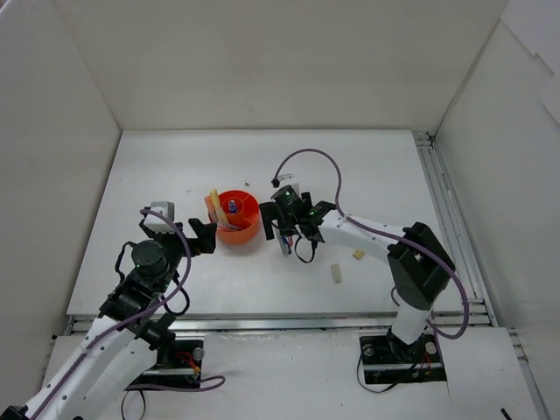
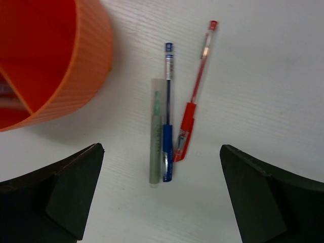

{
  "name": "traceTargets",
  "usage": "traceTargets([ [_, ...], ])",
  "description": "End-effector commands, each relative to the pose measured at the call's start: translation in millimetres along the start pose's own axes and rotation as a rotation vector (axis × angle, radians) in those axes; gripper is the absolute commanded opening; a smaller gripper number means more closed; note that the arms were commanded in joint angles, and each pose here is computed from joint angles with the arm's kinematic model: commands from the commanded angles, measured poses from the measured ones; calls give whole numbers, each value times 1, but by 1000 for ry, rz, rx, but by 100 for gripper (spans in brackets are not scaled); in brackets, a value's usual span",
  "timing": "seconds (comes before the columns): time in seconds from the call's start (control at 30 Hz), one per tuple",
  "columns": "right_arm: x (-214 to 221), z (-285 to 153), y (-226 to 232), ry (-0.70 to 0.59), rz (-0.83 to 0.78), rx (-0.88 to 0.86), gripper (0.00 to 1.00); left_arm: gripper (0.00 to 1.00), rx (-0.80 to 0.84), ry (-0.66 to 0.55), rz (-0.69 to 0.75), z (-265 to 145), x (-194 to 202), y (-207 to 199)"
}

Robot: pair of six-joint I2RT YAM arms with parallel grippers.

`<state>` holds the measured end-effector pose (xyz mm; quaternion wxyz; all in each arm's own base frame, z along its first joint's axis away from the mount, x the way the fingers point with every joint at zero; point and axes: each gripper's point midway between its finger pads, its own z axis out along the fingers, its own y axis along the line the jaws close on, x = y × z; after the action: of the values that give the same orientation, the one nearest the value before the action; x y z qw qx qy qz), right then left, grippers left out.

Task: Sort the stationery into containers
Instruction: Pick up the pen from the center of the board.

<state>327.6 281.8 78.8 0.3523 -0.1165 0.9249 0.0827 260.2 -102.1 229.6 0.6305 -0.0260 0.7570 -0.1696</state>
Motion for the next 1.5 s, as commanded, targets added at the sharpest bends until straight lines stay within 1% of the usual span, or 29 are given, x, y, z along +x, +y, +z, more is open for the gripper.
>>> traceTargets([
  [0.0, -17, -7, 49, -26, -136, -188, 98, 99, 6, -49, -50, -8, -21, -4],
  [0.07, -7, -7, 64, 7, -198, -225, 98, 99, 16, -48, -53, -9, -20, -5],
  [0.1, 3, -2, 64, 39, -208, -215, 98, 99, 16, -48, -55, -10, -19, -5],
  [0.3, 33, 6, 65, 112, -182, -210, 98, 99, 21, -40, -64, -14, -17, -5],
  [0.47, 57, 13, 71, 177, -210, -237, 98, 99, 42, -29, -73, -14, -11, -8],
  [0.63, 65, 18, 68, 194, -205, -212, 98, 99, 52, -19, -81, -14, -7, -9],
  [0.7, 64, 21, 62, 183, -201, -174, 98, 99, 52, -20, -83, -15, -7, -9],
  [0.93, 72, 18, 58, 195, -208, -169, 97, 99, 59, -16, -81, -15, -6, -10],
  [1.07, 63, 5, 61, 154, -229, -175, 98, 99, 70, -16, -81, -14, -6, -12],
  [1.2, 62, 3, 55, 138, -232, -146, 98, 99, 88, -16, -82, -14, -6, -15],
  [1.37, 75, 9, 54, 178, -233, -152, 97, 99, 99, -17, -82, -16, -7, -17],
  [1.4, 76, 10, 55, 179, -230, -151, 95, 99, 98, -16, -83, -16, -6, -17],
  [1.43, 77, 11, 55, 183, -231, -149, 89, 99, 100, -21, -84, -16, -7, -17],
  [1.47, 77, 12, 55, 180, -229, -144, 87, 99, 101, -23, -84, -17, -8, -17],
])
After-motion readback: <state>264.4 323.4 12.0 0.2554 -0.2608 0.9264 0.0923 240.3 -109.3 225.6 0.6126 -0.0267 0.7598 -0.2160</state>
